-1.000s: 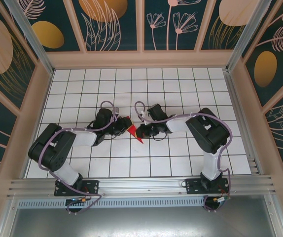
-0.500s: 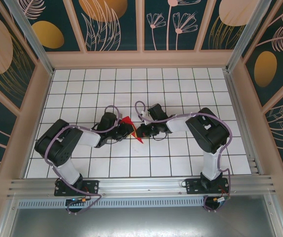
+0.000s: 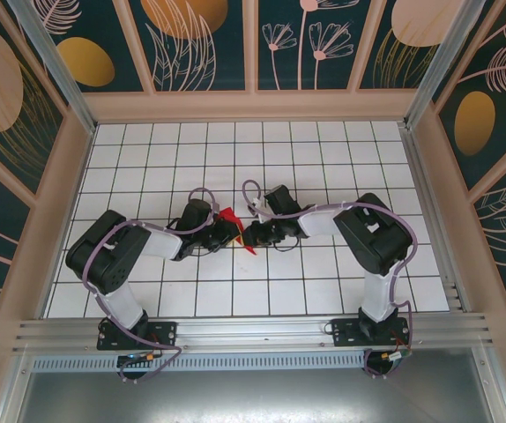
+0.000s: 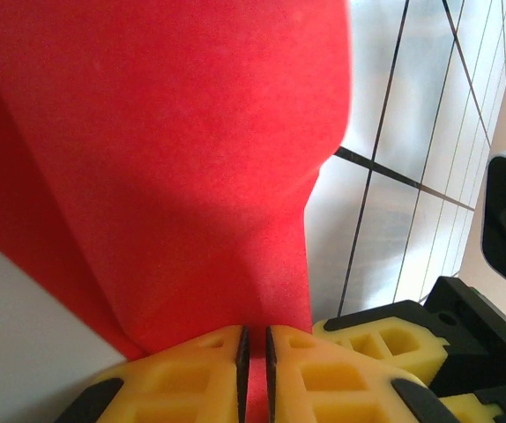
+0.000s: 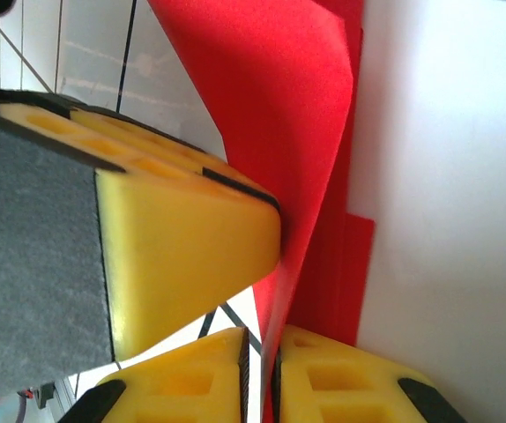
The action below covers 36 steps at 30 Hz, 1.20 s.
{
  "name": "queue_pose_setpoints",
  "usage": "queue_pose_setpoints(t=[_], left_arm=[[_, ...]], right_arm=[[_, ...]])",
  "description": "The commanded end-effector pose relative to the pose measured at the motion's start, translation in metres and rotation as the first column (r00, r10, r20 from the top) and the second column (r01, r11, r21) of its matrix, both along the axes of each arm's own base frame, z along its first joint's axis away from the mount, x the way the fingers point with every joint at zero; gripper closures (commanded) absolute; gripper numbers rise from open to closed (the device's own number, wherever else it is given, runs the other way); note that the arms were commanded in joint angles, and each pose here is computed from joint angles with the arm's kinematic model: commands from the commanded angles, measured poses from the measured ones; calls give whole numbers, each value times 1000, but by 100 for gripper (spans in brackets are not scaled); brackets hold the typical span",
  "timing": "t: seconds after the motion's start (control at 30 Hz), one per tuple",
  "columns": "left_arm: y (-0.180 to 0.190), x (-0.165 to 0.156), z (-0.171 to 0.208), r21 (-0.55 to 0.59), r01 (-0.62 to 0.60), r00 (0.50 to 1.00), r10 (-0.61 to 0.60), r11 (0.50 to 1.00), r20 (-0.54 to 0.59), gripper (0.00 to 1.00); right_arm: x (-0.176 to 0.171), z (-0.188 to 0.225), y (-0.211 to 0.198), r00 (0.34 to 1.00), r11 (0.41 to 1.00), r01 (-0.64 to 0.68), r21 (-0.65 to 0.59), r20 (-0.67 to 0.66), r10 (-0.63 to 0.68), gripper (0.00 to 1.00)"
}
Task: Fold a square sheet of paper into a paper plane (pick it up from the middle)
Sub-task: Fold the wing for the fifth time at the center of the table.
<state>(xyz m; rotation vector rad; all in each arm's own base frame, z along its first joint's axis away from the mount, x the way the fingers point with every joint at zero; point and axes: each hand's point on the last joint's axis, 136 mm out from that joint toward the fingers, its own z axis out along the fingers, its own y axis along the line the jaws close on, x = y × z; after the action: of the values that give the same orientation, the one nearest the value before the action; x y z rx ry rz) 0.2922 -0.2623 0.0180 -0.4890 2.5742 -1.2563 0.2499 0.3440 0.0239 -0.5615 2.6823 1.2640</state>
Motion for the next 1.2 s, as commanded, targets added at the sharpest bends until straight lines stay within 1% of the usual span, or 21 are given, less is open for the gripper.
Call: queue_pose_setpoints(t=[0.0,0.23,0.37,0.47,0.57,0.73,0.97,1.07,1.17], left_arm=[[18,-12,-32,118,-21,997,30,993,-74,82],[18,-13,-32,119,-17,997,26,993,-74,83],[19,-13,-32,122,-21,997,30,992,-76,83],[20,-13,-33,126,-23,996,33,992,-78,83],[20,-13,-33,126,-22,996,32,992,-77,83],[21,-14,-34,131,-22,996,33,991,-82,83],[22,-15,-35,137,-21,996,33,990,-81,83],[23,-16,-36,139,-23,996,34,990,-83,83],[23,-16,-36,138,-23,996,35,990,-84,83]], right_arm=[[-13,-1,-13,998,999,9,-32,-54,-11,82],[-21,-7,-21,997,999,19,-46,-76,-22,84],[-24,-19,-23,995,998,15,-64,-97,-21,91],[-25,-30,-25,993,996,13,-84,-115,-22,93],[-23,-24,-23,994,997,12,-78,-105,-21,92],[-19,-2,-21,998,999,13,-47,-65,-16,86],[-27,-3,-27,996,999,16,-50,-91,-20,85],[-31,-9,-30,994,998,18,-56,-105,-24,91],[-34,-24,-34,992,995,21,-98,-122,-33,93]])
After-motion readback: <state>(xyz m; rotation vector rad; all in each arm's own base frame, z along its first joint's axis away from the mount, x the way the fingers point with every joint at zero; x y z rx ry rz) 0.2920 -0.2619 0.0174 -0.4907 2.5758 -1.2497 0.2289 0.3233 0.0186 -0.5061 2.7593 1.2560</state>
